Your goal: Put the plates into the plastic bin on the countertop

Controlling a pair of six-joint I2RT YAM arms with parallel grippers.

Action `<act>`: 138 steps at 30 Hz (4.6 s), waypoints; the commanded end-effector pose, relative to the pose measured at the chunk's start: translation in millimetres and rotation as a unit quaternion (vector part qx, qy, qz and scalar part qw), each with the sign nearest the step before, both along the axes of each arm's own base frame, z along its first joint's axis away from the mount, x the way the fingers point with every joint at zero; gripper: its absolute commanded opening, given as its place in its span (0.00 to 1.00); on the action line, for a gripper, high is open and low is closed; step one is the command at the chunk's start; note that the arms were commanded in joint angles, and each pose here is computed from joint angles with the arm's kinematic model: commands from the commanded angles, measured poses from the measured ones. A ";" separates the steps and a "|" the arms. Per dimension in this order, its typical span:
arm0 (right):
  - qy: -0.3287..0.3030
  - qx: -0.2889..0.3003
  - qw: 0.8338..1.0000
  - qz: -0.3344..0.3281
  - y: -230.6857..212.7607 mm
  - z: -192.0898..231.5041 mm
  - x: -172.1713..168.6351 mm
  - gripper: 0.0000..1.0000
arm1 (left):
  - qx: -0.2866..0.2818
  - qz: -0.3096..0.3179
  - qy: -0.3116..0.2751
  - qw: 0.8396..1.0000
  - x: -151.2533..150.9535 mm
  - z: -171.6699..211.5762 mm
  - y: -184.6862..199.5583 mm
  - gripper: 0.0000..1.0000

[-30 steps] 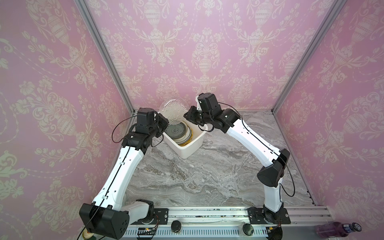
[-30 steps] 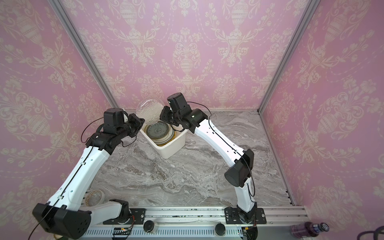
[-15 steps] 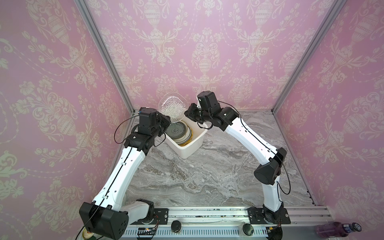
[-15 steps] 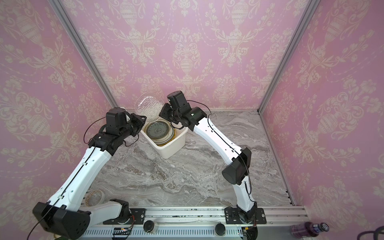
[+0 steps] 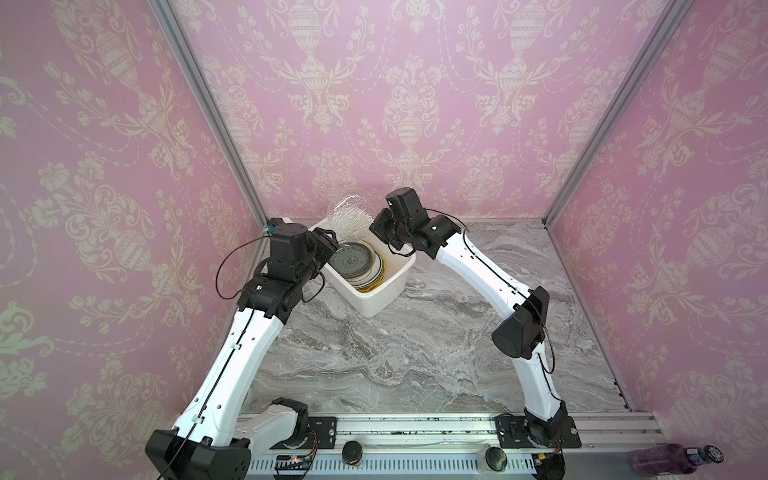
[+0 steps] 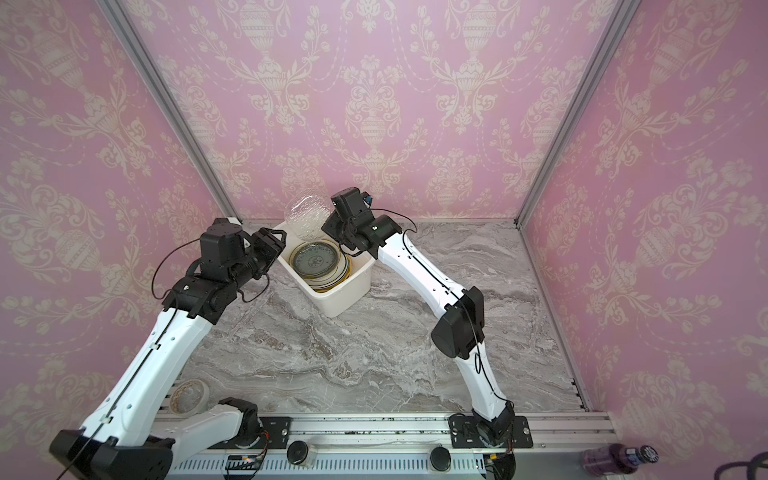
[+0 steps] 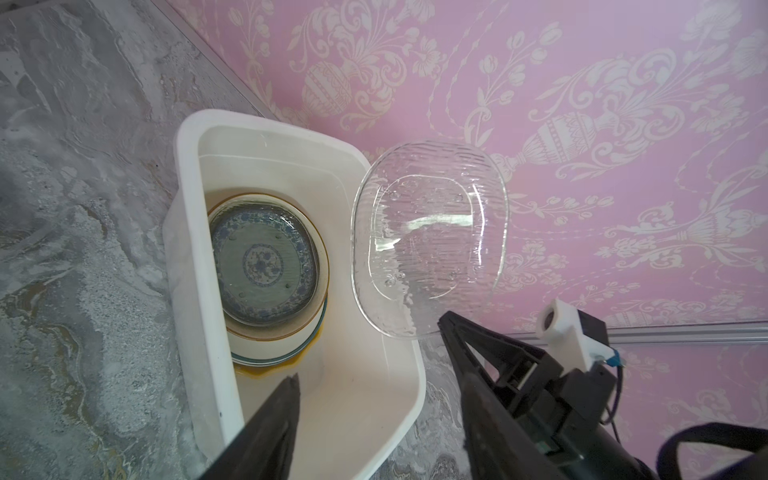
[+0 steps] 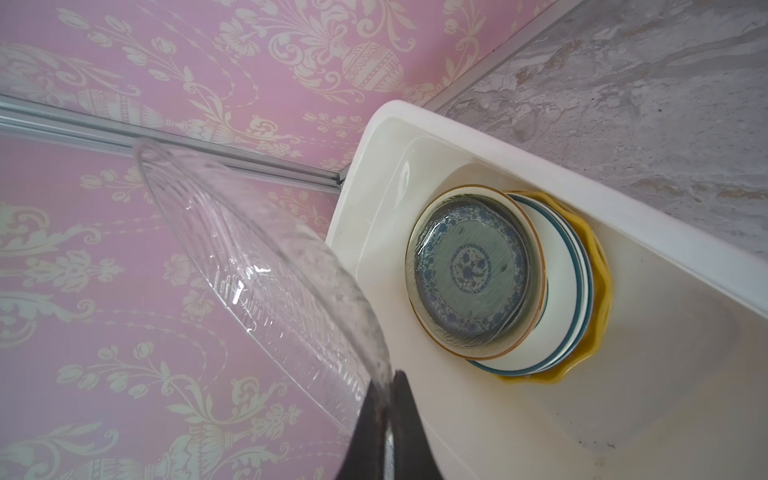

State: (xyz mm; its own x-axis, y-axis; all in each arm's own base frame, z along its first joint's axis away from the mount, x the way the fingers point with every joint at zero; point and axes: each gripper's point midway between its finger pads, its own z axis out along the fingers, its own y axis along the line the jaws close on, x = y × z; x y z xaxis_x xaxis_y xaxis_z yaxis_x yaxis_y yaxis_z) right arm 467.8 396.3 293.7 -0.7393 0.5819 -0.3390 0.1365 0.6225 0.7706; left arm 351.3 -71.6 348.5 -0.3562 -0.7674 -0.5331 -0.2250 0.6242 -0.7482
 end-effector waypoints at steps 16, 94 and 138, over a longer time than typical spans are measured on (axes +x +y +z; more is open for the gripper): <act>0.092 -0.019 0.994 -0.057 17.2 -93.1 14.7 0.00 | 0.128 -0.010 -0.018 0.992 -16.3 7.0 18.3 0.83; 0.059 0.044 0.997 -0.019 50.5 -84.7 25.8 0.45 | 0.191 0.017 -0.001 0.981 -33.9 19.6 51.3 0.87; -0.199 -0.472 0.852 -0.113 -402.6 -118.0 -138.6 0.73 | 0.413 0.074 0.052 0.906 -33.0 -217.5 135.4 0.99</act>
